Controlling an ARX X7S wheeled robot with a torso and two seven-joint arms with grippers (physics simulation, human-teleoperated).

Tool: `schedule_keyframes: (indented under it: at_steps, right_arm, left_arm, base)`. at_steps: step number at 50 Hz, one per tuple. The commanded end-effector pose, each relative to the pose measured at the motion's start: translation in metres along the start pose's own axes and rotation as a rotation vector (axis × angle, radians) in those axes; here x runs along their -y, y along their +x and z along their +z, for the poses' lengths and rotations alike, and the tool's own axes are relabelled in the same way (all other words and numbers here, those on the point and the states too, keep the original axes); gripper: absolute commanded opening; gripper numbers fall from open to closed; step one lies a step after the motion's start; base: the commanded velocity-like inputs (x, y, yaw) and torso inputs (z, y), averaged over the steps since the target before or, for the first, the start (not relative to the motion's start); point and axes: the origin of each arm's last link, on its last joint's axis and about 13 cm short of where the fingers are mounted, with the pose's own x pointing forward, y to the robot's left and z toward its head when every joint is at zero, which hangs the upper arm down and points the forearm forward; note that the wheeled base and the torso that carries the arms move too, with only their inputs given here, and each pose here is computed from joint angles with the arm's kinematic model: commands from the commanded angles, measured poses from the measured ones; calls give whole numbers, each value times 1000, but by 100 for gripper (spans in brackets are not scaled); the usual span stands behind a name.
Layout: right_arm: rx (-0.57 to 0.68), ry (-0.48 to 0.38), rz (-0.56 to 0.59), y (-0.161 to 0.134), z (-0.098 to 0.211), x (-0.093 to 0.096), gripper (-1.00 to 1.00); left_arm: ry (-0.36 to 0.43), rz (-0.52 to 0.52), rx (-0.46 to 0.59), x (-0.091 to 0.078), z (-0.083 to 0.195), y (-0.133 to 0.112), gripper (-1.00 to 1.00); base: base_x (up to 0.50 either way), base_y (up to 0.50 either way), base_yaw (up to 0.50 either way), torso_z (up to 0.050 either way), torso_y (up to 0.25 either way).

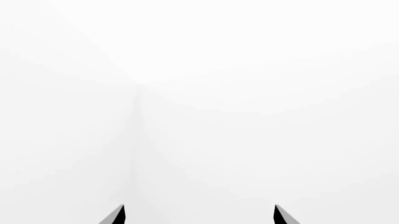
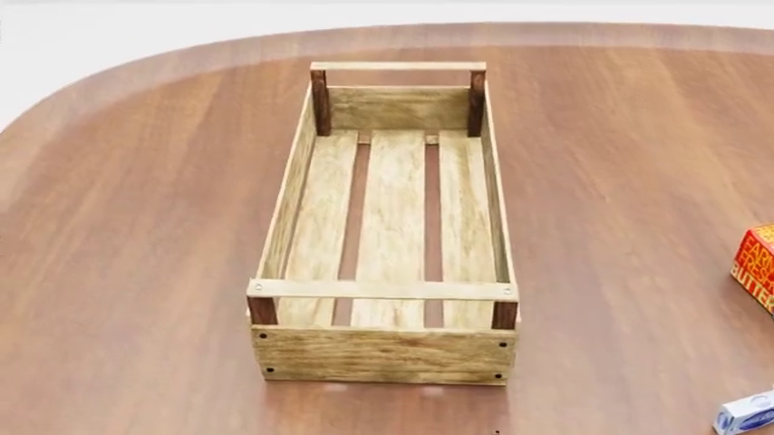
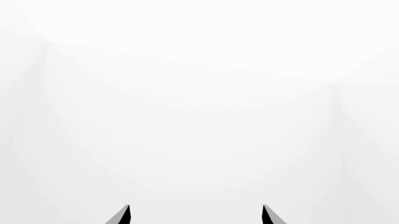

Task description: Pick up the cream cheese and put it in the tray.

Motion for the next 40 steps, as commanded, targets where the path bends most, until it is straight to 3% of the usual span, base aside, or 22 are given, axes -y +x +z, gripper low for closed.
schedule_keyframes:
  at_steps: [1, 18, 40]
  right_arm:
    - [-1, -9, -4, 0, -1, 0, 100]
    - [-4, 47, -19, 1, 1, 4, 100]
    - [-4, 36, -12, 1, 1, 2, 100]
  left_arm:
    - [1, 0, 0, 0, 0, 0, 100]
    - [1, -2, 1, 0, 0, 0, 100]
    - [-1, -1, 5, 0, 1, 0, 100]
  base:
    - [191, 188, 0, 0, 0]
    - [190, 95, 0, 0, 0]
    - [210, 0, 0, 0, 0]
